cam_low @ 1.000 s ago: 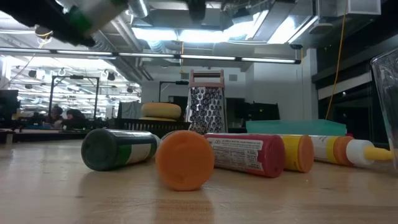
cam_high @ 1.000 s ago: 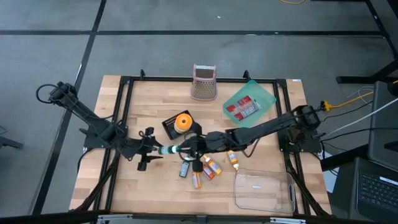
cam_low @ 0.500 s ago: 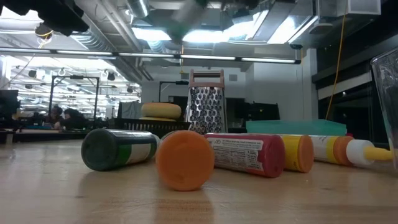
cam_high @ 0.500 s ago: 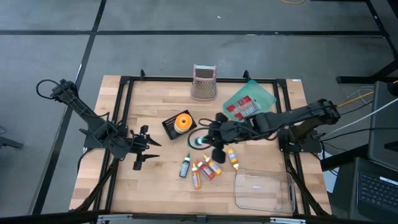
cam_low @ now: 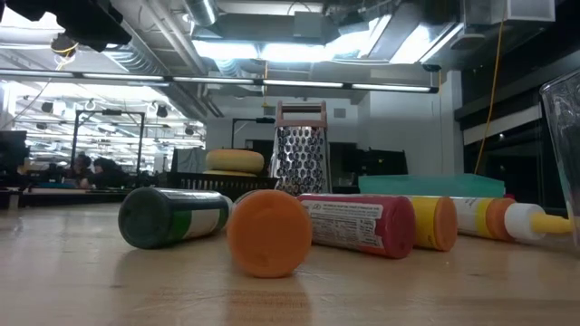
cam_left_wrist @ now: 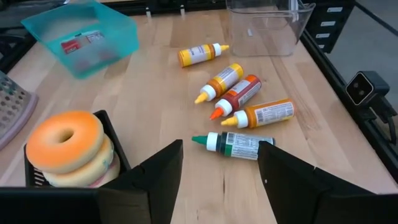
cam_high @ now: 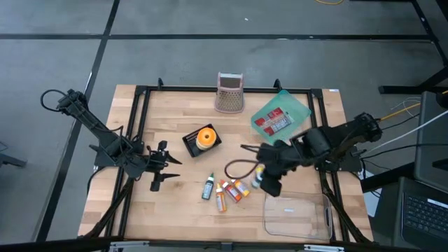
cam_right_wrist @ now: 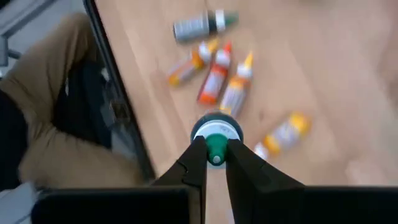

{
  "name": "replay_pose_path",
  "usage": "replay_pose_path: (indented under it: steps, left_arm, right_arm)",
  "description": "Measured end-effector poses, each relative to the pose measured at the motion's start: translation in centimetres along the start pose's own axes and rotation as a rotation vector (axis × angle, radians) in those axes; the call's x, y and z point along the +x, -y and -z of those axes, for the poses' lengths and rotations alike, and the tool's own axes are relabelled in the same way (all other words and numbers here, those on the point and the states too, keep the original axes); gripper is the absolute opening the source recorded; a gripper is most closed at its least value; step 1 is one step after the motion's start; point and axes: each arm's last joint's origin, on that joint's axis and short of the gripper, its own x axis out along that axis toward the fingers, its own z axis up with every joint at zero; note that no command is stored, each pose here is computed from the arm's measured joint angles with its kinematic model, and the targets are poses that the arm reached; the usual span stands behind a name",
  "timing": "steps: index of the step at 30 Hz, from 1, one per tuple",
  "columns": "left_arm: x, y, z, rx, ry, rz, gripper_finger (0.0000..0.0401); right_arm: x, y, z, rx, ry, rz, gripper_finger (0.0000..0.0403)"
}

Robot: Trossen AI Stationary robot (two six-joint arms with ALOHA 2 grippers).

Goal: Pick & Place Food Item
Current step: Put the left green food coloring bottle into the transparent bin

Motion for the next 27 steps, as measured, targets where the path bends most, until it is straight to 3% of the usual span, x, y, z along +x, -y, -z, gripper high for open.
replay_pose_path:
  steps: [4, 12, 27]
  left_arm:
    - [0.0, 0.0, 0.0, 0.013, 0.0, 0.0, 0.0203]
    - [0.0, 0.2, -0.6, 0.077, 0.056, 0.016, 0.0203]
    - [0.0, 0.2, -0.9, 0.088, 0.079, 0.013, 0.0203]
  right_arm:
    - [0.3, -1.0, 1.7, 0.089, -0.074, 0.013, 0.0036]
    - [-0.1, -2.8, 5.1, 0.207, -0.073, 0.058, 0.0036]
    - [3.2, -5.4, 10.2, 0.256, -0.074, 0.292, 0.0036]
